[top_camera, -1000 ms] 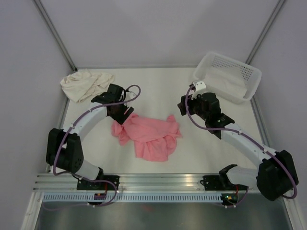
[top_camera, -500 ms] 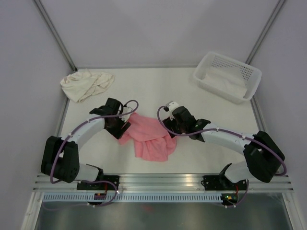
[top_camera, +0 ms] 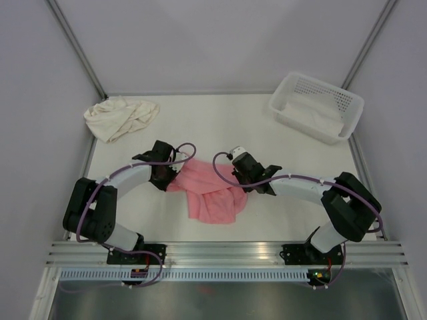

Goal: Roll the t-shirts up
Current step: Flatten the tshirt

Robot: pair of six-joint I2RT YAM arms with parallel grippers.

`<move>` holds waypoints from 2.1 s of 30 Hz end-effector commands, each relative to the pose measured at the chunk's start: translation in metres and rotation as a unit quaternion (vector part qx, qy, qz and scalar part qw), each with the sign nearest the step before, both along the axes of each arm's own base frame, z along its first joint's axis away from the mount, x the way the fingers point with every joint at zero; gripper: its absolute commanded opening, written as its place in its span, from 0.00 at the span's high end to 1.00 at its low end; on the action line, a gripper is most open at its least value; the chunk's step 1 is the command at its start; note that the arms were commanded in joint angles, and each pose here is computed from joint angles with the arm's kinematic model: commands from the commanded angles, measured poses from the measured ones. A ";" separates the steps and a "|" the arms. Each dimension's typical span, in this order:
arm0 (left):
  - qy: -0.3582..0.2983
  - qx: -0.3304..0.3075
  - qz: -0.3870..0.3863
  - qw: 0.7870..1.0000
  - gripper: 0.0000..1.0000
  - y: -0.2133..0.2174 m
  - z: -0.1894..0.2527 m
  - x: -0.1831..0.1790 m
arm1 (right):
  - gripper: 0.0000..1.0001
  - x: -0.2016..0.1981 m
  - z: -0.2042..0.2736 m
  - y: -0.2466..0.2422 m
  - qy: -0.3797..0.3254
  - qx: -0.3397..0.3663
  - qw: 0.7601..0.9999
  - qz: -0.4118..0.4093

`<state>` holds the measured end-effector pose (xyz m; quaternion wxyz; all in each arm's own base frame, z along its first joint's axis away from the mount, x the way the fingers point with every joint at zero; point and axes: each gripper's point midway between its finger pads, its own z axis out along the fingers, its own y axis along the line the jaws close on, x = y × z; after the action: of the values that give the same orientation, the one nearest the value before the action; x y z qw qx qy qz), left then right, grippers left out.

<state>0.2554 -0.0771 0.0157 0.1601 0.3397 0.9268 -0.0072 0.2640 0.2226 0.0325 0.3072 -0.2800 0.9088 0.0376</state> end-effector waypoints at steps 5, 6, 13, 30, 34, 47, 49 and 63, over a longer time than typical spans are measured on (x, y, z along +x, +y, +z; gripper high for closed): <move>-0.170 -0.005 0.044 0.984 0.98 0.009 0.083 0.043 | 1.00 0.037 0.075 -0.035 -0.124 -0.022 0.986 -0.110; -0.193 0.000 0.054 0.980 0.98 0.015 0.098 0.047 | 1.00 0.043 0.097 -0.036 -0.148 -0.018 0.982 -0.116; -0.264 0.002 0.086 0.961 0.98 0.028 0.199 0.051 | 0.98 0.047 0.254 -0.057 -0.278 0.052 0.952 -0.117; -0.328 -0.067 0.084 0.938 0.98 0.028 0.318 0.010 | 1.00 -0.024 0.388 -0.109 -0.362 0.194 0.905 -0.108; -0.291 -0.090 0.062 0.951 0.98 0.017 0.302 -0.002 | 1.00 -0.035 0.411 -0.119 -0.382 0.215 0.893 -0.105; -0.136 -0.100 0.041 0.985 0.98 -0.006 0.162 0.020 | 1.00 0.136 0.329 -0.033 -0.300 0.151 0.939 -0.076; -0.109 -0.097 0.057 0.988 0.98 0.005 0.140 0.025 | 1.00 0.181 0.287 -0.033 -0.275 0.116 0.948 -0.108; -0.018 -0.085 0.090 0.992 0.91 0.025 0.044 0.042 | 0.21 0.252 0.172 -0.018 -0.167 0.089 0.961 -0.202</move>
<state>0.2805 -0.0505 0.0584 0.1700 0.2390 0.9545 -0.0542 0.5354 0.2161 0.1523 0.4282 -0.1133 0.8964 -0.0159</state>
